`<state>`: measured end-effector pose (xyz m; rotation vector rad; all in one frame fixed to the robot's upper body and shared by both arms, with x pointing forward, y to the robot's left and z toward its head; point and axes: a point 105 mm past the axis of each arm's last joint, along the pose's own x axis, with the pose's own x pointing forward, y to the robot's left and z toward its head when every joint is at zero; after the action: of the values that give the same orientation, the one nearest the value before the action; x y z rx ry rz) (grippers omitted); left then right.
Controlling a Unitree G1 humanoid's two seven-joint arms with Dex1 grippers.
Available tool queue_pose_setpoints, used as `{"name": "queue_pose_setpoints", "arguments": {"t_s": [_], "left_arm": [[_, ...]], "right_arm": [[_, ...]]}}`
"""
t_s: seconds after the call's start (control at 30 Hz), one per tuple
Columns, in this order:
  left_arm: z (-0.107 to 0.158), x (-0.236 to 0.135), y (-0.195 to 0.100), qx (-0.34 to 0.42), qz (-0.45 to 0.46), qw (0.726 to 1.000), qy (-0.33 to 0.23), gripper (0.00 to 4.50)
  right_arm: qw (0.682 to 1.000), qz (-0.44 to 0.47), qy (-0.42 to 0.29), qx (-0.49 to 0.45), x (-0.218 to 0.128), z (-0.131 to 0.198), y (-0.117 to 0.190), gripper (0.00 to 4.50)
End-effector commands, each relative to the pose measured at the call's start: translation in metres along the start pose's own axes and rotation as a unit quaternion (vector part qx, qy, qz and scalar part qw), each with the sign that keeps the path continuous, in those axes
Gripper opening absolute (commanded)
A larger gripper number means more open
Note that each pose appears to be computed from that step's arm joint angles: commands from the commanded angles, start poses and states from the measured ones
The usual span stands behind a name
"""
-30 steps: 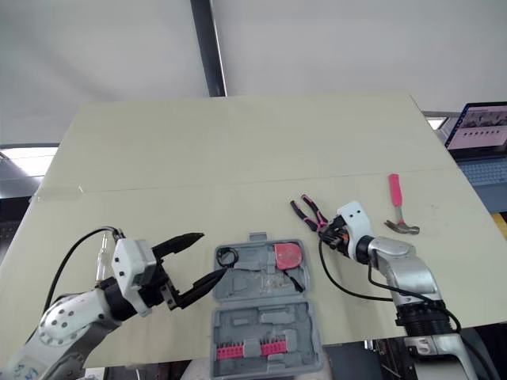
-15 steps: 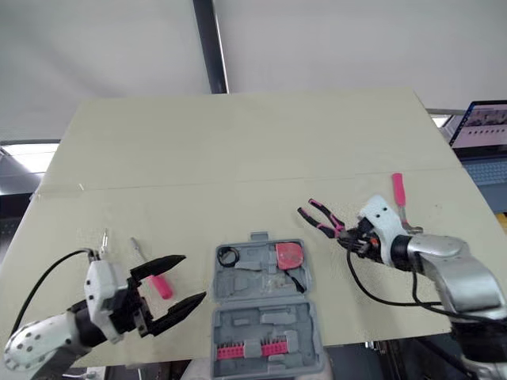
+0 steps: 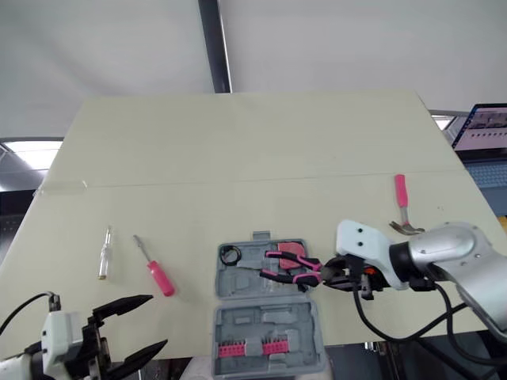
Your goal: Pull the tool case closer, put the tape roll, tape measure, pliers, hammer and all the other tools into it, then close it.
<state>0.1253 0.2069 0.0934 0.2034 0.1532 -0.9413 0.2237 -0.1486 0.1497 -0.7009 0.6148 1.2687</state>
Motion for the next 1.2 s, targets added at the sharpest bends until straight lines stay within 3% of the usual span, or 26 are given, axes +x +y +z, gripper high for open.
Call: {"name": "queue_pose_setpoints", "arguments": {"t_s": [0.03, 0.6, 1.2], "left_arm": [[-0.003, -0.008, -0.004, 0.012, 0.006, 1.000, 0.005, 4.50], [-0.007, -0.004, -0.007, 0.025, 0.035, 0.999, -0.002, 4.50], [-0.005, 0.003, -0.011, 0.024, 0.033, 0.999, -0.006, 4.50]], "right_arm": [[0.999, -0.002, -0.003, -0.045, 0.011, 0.019, -0.003, 0.96], [0.988, 0.033, 0.064, -0.138, 0.076, 0.042, -0.019, 0.96], [0.985, 0.060, 0.070, -0.148, 0.097, 0.051, -0.016, 0.96]]}}
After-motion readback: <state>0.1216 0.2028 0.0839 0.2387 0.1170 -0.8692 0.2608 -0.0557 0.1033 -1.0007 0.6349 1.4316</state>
